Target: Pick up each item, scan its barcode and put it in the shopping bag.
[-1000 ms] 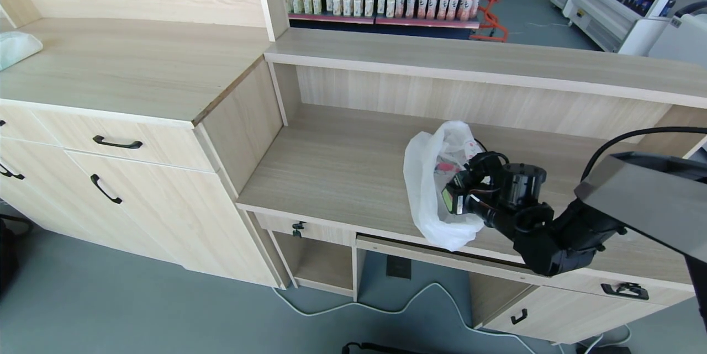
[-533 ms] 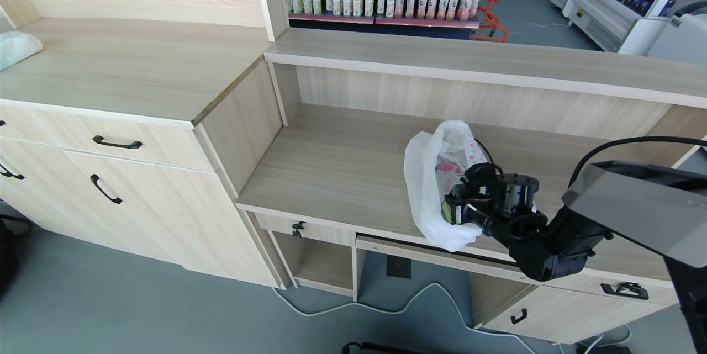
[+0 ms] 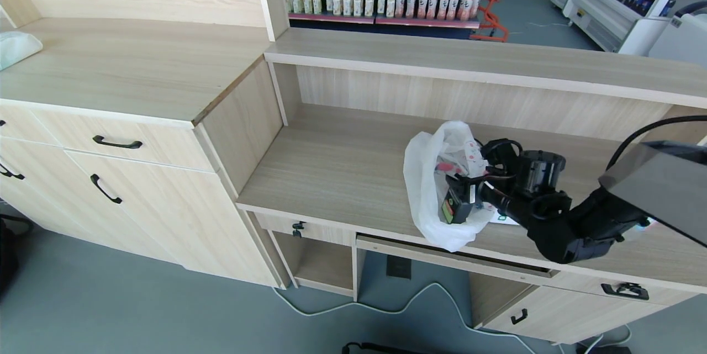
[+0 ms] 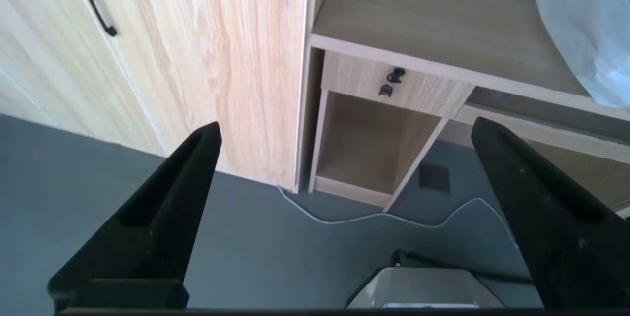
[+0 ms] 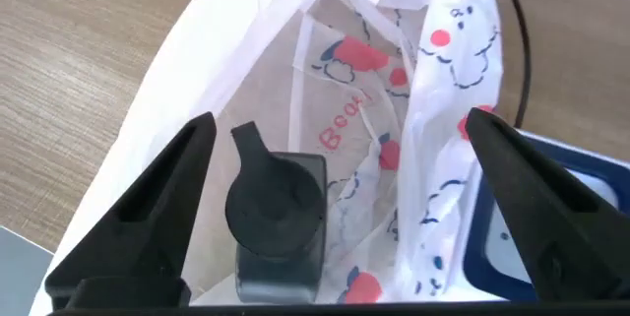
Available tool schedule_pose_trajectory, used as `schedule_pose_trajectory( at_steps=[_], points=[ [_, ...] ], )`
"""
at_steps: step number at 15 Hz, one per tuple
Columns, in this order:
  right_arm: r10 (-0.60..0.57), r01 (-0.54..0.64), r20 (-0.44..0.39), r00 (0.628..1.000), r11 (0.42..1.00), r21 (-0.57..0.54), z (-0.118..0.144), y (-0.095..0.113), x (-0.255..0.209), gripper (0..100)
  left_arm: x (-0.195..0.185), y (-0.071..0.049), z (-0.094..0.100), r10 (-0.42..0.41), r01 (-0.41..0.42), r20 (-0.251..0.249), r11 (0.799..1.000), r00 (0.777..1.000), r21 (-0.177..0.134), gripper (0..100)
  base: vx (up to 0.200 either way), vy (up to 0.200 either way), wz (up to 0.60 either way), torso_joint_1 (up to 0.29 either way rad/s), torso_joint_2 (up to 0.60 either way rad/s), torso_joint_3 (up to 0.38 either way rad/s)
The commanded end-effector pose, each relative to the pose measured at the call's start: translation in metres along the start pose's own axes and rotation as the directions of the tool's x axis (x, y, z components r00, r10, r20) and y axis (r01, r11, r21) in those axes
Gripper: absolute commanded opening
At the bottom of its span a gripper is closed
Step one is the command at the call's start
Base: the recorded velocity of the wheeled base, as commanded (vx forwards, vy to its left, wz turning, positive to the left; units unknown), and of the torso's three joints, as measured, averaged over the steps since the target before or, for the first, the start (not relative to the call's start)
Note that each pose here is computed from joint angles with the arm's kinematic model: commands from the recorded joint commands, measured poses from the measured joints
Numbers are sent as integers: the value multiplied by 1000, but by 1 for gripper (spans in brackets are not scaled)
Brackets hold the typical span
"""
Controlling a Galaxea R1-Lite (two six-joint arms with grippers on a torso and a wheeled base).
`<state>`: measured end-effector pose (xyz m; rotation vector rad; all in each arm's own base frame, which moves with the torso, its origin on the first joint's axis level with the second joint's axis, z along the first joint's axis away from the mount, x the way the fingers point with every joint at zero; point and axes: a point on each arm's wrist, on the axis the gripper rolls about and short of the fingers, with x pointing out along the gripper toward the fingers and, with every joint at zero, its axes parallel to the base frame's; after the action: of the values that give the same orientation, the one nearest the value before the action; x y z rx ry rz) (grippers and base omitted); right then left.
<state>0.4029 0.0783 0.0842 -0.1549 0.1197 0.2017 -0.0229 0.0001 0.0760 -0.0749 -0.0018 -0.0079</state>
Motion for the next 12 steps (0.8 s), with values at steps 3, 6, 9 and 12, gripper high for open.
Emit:
schedule_pose_trajectory(
  at_steps=[3, 6, 9, 12],
  points=[
    [-132, 135, 43, 990, 987, -81, 52, -50, -112, 100, 0, 0, 0, 0, 0, 1, 1000, 1000, 0, 100, 0, 0, 0, 0, 0, 0],
    [-285, 290, 52, 957, 939, -185, 56, -85, -166, 100, 0, 0, 0, 0, 0, -1, 1000, 1000, 0, 100, 0, 0, 0, 0, 0, 0],
    [-507, 476, -34, 861, 828, -298, 43, -123, -225, 100, 0, 0, 0, 0, 0, 1, 1000, 1000, 0, 100, 0, 0, -400, 5, 3, 0],
    [-709, 653, -83, 701, 684, -326, 38, -162, -263, 100, 0, 0, 0, 0, 0, 1, 1000, 1000, 0, 100, 0, 0, -200, -74, 136, 69]
  ],
)
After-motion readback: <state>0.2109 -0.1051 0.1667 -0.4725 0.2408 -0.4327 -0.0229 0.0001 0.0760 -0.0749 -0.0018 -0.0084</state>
